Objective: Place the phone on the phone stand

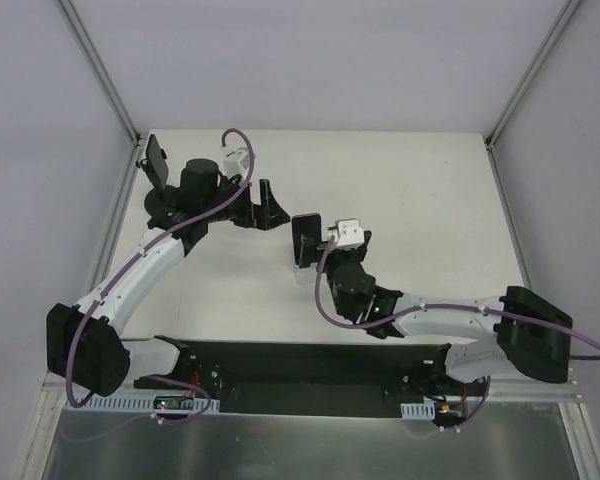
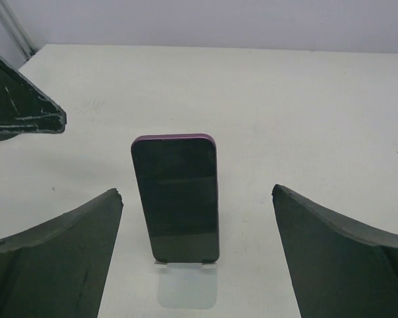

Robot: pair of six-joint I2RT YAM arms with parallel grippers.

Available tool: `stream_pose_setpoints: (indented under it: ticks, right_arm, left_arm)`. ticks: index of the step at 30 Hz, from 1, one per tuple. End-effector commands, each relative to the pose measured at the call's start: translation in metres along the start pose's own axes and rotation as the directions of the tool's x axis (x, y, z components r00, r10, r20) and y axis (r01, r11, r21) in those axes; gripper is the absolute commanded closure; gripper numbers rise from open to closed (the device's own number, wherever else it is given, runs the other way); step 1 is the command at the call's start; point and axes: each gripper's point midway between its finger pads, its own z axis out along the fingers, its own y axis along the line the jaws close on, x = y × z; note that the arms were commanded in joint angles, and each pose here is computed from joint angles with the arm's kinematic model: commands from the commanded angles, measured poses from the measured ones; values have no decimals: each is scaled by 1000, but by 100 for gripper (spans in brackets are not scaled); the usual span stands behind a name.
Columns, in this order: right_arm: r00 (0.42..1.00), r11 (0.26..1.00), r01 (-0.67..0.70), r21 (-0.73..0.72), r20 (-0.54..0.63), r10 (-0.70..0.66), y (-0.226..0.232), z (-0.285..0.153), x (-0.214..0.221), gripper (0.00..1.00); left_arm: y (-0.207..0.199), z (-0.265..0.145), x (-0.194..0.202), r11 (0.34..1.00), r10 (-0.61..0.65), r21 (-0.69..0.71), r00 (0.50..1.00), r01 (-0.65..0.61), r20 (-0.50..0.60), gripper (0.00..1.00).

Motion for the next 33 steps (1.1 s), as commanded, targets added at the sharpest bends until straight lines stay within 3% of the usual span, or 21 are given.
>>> stream_pose_setpoints:
  ticks: [1, 3, 7, 9, 15, 19, 20, 29, 33]
  right_arm:
    - [998, 981, -25, -191, 57, 37, -5, -8, -33, 3]
    - [999, 965, -21, -261, 41, 33, -14, -14, -21, 3]
    - [992, 943, -102, -318, 37, 120, -46, -17, -36, 3]
    - [996, 940, -78, -332, 9, 86, -53, -21, -28, 3]
    - [991, 933, -112, -343, 35, 131, -78, -29, -32, 4]
    - [990, 923, -113, -369, 33, 135, -82, -30, -29, 4]
    - [990, 920, -113, -374, 34, 135, -82, -31, -29, 3]
    - [988, 913, -107, -394, 60, 142, -89, -35, -32, 3]
    - [987, 916, -106, -386, 73, 145, -96, -36, -31, 3]
  left_arm:
    - [-39, -1, -5, 964, 128, 233, 992, -128, 15, 1]
    - [-48, -1, -1, 945, 190, 268, 981, -190, 26, 1]
    - [-71, -8, 19, 872, 347, 348, 936, -343, 54, 1]
    - [-75, -9, 28, 856, 372, 366, 927, -364, 51, 1]
    - [-60, -6, 43, 923, 253, 301, 967, -239, -10, 4]
    - [-43, 1, 66, 933, 220, 282, 974, -224, 46, 4]
    - [-43, 4, 61, 927, 231, 283, 969, -246, 86, 2]
    - [13, 49, 82, 932, 300, 182, 949, -313, 95, 2]
    - [6, 61, 82, 909, 320, 259, 945, -328, 76, 5]
